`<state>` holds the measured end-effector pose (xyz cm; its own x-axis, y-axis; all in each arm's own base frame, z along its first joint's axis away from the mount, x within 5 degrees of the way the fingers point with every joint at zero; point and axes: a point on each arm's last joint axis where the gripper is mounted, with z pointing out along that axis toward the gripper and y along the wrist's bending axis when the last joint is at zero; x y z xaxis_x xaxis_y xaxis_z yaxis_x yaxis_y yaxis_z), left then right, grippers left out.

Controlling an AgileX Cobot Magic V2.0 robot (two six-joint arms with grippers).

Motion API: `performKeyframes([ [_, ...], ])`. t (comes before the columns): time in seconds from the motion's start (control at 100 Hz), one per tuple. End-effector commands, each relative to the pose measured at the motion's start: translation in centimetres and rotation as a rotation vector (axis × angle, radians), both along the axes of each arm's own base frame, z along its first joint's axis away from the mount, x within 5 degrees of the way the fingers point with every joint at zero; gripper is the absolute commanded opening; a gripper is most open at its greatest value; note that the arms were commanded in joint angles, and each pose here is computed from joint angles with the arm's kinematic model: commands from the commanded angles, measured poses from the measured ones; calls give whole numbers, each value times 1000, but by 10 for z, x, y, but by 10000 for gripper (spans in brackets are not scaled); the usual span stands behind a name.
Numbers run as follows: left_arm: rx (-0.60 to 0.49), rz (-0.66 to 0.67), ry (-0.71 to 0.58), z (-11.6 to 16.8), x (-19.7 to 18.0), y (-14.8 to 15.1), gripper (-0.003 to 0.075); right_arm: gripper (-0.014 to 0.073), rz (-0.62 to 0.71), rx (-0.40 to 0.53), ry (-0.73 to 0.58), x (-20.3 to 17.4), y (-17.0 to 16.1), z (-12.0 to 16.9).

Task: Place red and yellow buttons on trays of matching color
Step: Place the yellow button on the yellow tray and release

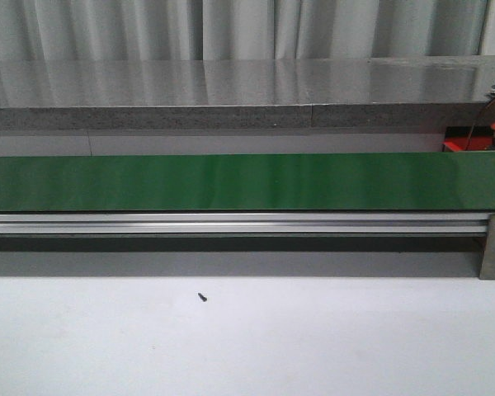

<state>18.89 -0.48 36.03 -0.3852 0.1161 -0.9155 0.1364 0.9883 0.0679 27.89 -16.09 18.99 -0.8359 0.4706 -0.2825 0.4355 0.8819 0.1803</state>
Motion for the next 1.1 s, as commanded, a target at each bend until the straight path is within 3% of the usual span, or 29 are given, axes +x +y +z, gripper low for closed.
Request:
performKeyframes([
  [0.0,-20,21,-96,16,-1,1,-20,479,-2,-26,-57,1,-2,19],
  [0.07,-20,21,-96,16,-1,1,-20,519,-2,-22,-54,1,-2,19],
  [0.23,-20,21,-96,16,-1,1,-20,522,-9,-30,-70,-3,0,29],
  [0.47,-20,21,-96,16,-1,1,-20,522,-21,-97,-194,-12,11,70],
  [0.87,-20,21,-96,16,-1,1,-20,522,230,-230,-528,-34,102,160],
  [1.09,-20,19,-91,16,-1,1,-20,521,403,-270,-655,-61,147,189],
])
